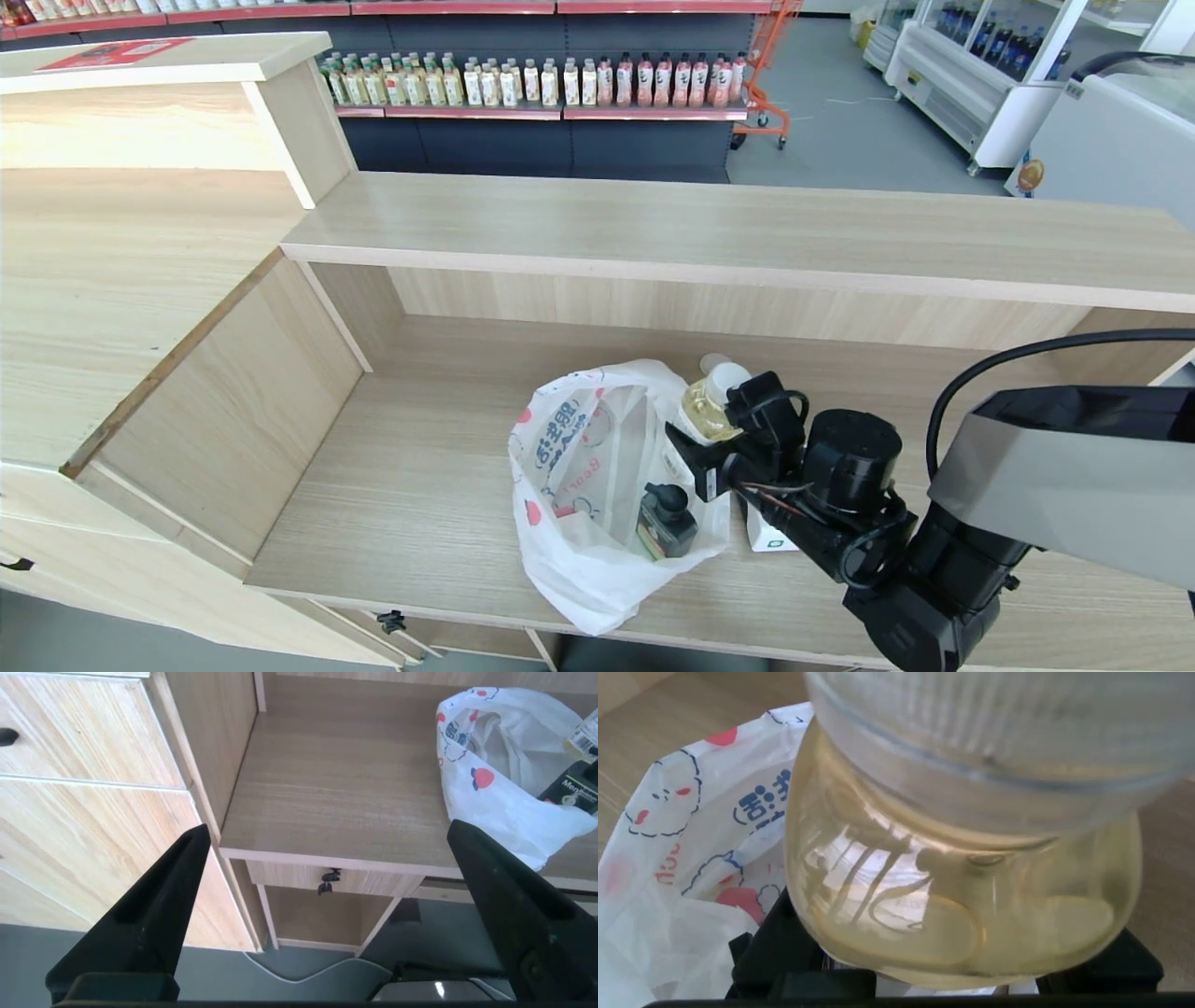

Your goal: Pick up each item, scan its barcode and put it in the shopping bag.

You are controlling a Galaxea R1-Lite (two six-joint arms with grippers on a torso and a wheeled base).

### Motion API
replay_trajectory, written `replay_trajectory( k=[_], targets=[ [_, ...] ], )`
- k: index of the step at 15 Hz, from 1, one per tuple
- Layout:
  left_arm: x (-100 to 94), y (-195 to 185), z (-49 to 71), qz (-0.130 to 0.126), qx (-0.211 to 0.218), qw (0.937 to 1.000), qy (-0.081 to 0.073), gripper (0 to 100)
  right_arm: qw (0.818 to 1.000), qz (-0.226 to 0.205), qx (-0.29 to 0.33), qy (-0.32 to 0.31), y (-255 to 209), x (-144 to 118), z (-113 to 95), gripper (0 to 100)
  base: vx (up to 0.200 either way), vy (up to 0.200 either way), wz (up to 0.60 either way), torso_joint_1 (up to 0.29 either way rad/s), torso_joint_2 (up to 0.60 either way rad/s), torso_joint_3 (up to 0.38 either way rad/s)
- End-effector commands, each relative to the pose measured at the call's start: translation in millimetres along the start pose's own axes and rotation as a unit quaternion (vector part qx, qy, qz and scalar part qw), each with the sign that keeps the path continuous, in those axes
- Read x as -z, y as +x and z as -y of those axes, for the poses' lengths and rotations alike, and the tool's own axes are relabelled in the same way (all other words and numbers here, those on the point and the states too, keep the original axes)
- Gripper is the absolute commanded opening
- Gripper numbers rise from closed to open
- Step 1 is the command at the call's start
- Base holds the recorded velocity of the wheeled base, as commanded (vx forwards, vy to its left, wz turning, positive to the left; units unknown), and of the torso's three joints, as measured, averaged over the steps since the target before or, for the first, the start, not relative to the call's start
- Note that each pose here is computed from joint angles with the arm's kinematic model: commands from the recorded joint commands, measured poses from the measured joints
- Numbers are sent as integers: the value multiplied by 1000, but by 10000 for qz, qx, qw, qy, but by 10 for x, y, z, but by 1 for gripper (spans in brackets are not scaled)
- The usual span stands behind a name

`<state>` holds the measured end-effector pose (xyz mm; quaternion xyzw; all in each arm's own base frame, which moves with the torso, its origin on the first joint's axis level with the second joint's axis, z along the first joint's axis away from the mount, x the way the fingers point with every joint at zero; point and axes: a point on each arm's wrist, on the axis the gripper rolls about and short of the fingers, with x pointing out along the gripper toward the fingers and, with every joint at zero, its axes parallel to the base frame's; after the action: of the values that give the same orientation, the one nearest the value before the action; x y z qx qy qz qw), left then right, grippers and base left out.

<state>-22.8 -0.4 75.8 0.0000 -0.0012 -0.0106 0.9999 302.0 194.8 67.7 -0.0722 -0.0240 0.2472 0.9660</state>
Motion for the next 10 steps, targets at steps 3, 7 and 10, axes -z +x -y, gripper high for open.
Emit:
replay_trajectory(
  k=[3, 7, 10],
  targets=[
    [-1, 1, 0, -4, 1, 10000, 0, 100, 9995, -274, -28, 153, -71, 120, -4, 0, 0, 0, 0, 0, 0, 0],
    [-1, 1, 0, -4, 1, 10000, 0, 100, 9981, -421, 49, 442, -62, 225, 96, 0, 0, 0, 0, 0, 0, 0],
    [-1, 1, 0, -4, 1, 10000, 0, 100, 9976, -460, 208, 468, 46, 356, 248, 0, 0, 0, 0, 0, 0, 0]
  ],
)
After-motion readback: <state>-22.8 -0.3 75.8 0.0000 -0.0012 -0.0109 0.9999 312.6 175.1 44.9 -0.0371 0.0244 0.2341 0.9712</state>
